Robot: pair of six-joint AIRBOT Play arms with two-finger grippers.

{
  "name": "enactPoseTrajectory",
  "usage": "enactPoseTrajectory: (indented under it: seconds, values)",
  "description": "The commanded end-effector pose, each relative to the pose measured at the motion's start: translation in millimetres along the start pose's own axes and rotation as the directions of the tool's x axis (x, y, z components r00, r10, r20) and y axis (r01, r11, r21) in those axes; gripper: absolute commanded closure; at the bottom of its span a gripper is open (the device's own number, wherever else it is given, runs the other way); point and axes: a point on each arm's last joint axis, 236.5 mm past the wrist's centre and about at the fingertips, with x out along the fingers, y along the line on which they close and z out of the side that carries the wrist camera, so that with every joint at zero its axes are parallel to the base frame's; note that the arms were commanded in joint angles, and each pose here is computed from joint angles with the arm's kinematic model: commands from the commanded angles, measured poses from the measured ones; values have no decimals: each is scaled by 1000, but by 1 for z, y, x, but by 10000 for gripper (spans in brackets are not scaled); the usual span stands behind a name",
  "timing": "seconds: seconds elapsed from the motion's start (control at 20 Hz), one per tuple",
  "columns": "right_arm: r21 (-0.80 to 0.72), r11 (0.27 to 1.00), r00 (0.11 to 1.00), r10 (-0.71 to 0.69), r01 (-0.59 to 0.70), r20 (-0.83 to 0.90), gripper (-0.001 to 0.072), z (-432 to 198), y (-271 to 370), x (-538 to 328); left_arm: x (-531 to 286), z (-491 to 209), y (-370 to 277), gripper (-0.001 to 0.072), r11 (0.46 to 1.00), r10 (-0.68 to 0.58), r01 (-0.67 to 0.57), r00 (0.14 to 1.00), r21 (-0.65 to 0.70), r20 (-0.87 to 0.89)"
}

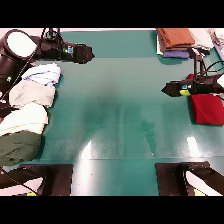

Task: Fold the shirts.

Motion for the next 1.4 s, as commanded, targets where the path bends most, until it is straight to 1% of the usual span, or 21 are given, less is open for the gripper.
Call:
enactPoseTrajectory:
  seconds: [0.0, 0.55, 0.65, 0.7, 0.75, 0.8, 0.85, 0.95, 1.05, 1.2, 1.35]
  values:
    - [0, 1000, 1000, 1, -1, -1, 695, 0, 0, 0, 0, 0, 0, 683, 1000, 0, 0, 1000, 1, 1]
    - [1, 1000, 1000, 4, -4, -29, 695, -7, 1, 0, 0, 0, 0, 683, 1000, 0, 0, 1000, 1, 1]
    - [1, 1000, 1000, 4, -4, -28, 695, -7, 1, 0, 0, 10, 2, 683, 1000, 7, -8, 999, 9, 44]
    - [1, 1000, 1000, 4, -4, -28, 695, -7, 1, 0, -1, 18, 9, 681, 998, 36, -40, 997, 51, 75]
    - [1, 1000, 1000, 4, -4, -28, 695, -7, 1, 0, -3, 24, 23, 623, 989, 92, -103, 991, 107, 101]
    - [1, 1000, 1000, 4, -4, -27, 695, -7, 1, 0, -5, 29, 47, 317, 968, 183, -199, 976, 150, 118]
    - [1, 1000, 1000, 4, -4, -28, 695, -7, 1, 0, -9, 32, 75, 203, 947, 272, -289, 954, 137, 128]
    - [1, 1000, 1000, 4, -4, -28, 695, -7, 1, 0, -17, 28, 141, 209, 892, 438, -446, 893, 75, 102]
    - [1, 1000, 1000, 4, -4, -28, 695, -7, 1, 0, -21, 10, 205, 209, 845, 535, -535, 844, 6, 26]
    - [1, 1000, 1000, 5, -5, -29, 695, -7, 1, 0, -15, -28, 290, 209, 782, 614, -621, 783, -63, -96]
    - [1, 1000, 999, 5, -5, -35, 695, -8, 1, 0, 0, -68, 356, 209, 736, 646, -669, 741, -106, -183]
